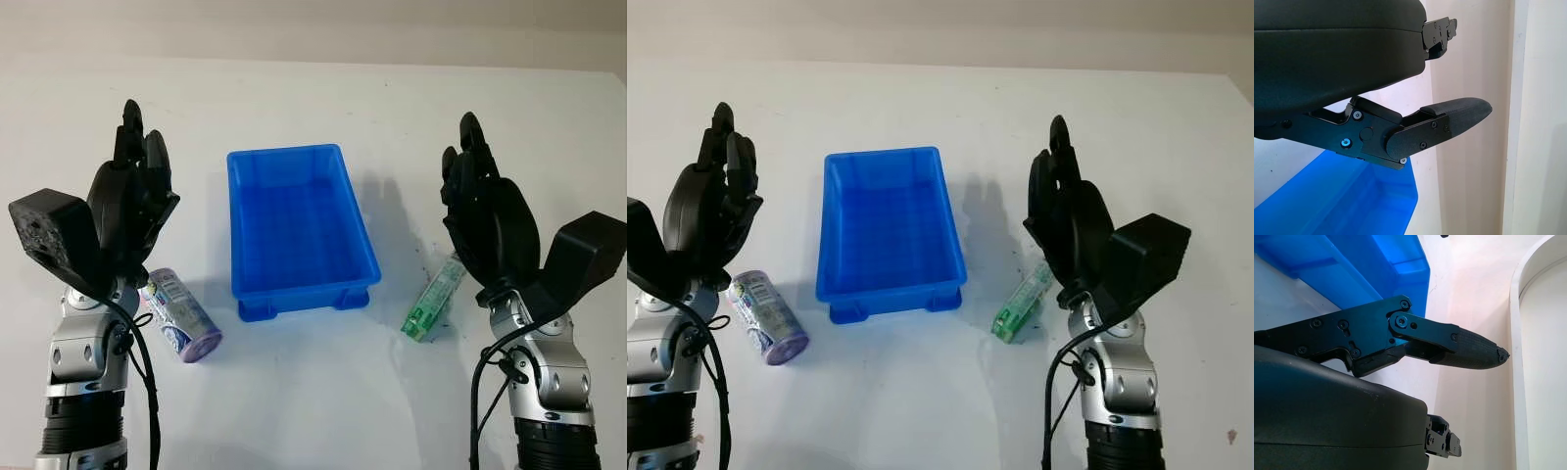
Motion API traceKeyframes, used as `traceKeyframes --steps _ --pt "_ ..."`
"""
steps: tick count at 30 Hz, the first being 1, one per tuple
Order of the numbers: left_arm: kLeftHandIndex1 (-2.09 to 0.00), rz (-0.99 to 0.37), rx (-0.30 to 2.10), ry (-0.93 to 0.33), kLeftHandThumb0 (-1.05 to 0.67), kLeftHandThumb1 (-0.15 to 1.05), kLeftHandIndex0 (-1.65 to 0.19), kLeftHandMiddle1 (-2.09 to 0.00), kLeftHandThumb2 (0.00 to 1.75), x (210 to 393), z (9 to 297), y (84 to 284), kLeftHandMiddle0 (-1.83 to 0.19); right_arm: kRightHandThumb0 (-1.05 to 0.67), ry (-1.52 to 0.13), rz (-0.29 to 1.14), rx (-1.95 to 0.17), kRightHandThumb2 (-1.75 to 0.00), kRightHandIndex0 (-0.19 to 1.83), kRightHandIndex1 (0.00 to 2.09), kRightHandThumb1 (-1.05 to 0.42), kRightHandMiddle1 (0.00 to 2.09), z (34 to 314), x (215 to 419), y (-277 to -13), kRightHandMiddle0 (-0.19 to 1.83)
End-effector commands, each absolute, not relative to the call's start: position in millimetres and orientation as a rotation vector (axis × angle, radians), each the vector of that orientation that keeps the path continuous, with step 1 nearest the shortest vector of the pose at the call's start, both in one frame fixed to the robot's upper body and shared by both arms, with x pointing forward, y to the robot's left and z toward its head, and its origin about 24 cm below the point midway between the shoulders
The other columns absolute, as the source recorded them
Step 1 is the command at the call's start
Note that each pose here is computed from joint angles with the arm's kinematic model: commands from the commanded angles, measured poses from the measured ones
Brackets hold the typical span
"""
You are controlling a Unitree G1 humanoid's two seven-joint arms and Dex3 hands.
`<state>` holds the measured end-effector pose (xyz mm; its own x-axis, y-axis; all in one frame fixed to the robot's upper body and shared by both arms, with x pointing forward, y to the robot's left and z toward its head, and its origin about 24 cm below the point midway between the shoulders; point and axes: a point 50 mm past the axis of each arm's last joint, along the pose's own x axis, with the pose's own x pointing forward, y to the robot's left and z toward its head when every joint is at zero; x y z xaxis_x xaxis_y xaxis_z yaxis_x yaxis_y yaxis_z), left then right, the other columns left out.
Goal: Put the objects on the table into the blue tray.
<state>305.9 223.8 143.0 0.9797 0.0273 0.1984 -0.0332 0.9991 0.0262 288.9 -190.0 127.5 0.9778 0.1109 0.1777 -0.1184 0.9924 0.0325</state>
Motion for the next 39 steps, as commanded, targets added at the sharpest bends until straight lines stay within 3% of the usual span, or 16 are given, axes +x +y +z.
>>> traceKeyframes --steps 1,15,21,26,30,34,39 --pt "0.00 0.024 0.022 -0.226 -0.74 1.05 0.19 0.00 0.73 306.3 148.0 222.4 0.19 -0.76 -0.191 0.109 0.036 -0.68 -0.19 0.00 -1.05 0.00 130.4 287.6 -192.2 -0.19" --pt "0.00 0.013 0.031 -0.232 -0.75 1.05 0.19 0.00 0.72 318.5 148.4 216.7 0.19 -0.76 -0.191 0.111 0.026 -0.63 -0.19 0.00 -1.05 0.00 135.5 296.3 -206.4 -0.19" --pt "0.00 0.023 0.022 -0.249 -0.74 1.05 0.19 0.00 0.73 316.5 148.0 220.3 0.19 -0.65 -0.247 0.098 -0.085 -0.34 -0.14 0.04 -1.05 0.06 156.0 298.4 -223.3 -0.10" --pt "0.00 0.019 0.022 -0.258 -0.73 1.05 0.19 0.00 0.74 315.8 149.1 222.9 0.19 -0.53 -0.275 0.147 -0.341 -0.07 0.21 0.21 -0.99 0.25 183.5 300.0 -246.1 0.17" --pt "0.00 0.023 0.040 -0.261 -0.72 1.05 0.19 0.00 0.75 315.5 150.8 223.6 0.19 -0.45 -0.215 0.233 -0.540 -0.03 0.28 0.24 -0.90 0.29 201.1 296.6 -259.6 0.20" --pt "0.00 0.024 0.043 -0.262 -0.72 1.05 0.19 0.00 0.75 315.8 150.4 223.8 0.19 -0.36 -0.195 0.342 -0.833 -0.05 0.45 0.24 -0.78 0.21 216.3 289.4 -264.5 0.42" --pt "0.00 0.018 0.030 -0.261 -0.71 1.05 0.19 0.00 0.74 317.0 149.8 221.8 0.19 -0.43 -0.187 0.486 -1.246 -0.05 0.48 0.16 -0.75 0.15 220.2 278.5 -257.5 0.52"
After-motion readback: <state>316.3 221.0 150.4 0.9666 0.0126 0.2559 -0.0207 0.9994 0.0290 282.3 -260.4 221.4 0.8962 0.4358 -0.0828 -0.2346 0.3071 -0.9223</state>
